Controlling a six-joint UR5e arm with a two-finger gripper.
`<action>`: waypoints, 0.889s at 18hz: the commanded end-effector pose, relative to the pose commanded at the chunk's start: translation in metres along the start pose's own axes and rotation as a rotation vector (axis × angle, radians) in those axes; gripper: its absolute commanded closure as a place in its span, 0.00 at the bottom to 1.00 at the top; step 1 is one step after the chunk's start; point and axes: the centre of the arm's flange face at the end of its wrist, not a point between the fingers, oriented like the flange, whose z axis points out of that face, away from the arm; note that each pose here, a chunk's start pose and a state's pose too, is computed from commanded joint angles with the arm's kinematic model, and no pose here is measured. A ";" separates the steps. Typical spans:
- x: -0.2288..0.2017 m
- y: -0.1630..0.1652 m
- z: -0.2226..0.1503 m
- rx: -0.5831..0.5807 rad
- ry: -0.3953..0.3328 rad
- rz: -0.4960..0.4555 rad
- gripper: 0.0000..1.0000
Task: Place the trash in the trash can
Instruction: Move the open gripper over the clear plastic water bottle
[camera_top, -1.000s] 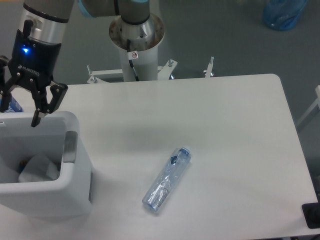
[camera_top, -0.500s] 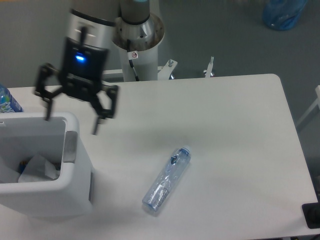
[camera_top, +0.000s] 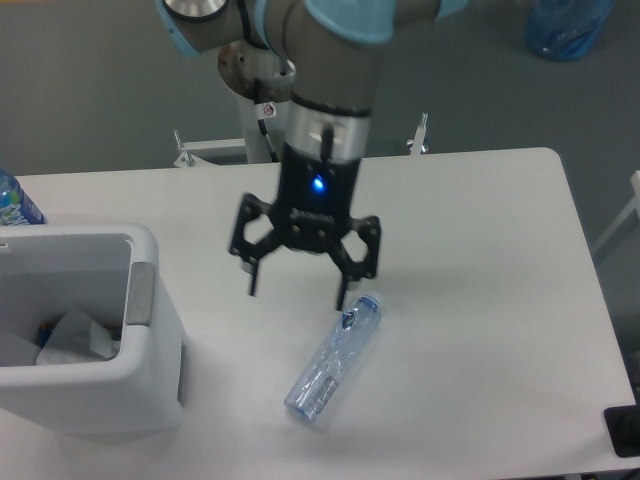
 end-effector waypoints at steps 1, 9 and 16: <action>-0.004 0.001 0.011 -0.015 0.000 0.012 0.00; -0.024 0.031 0.102 -0.199 0.021 0.288 0.01; 0.003 0.039 0.163 -0.288 0.087 0.476 0.01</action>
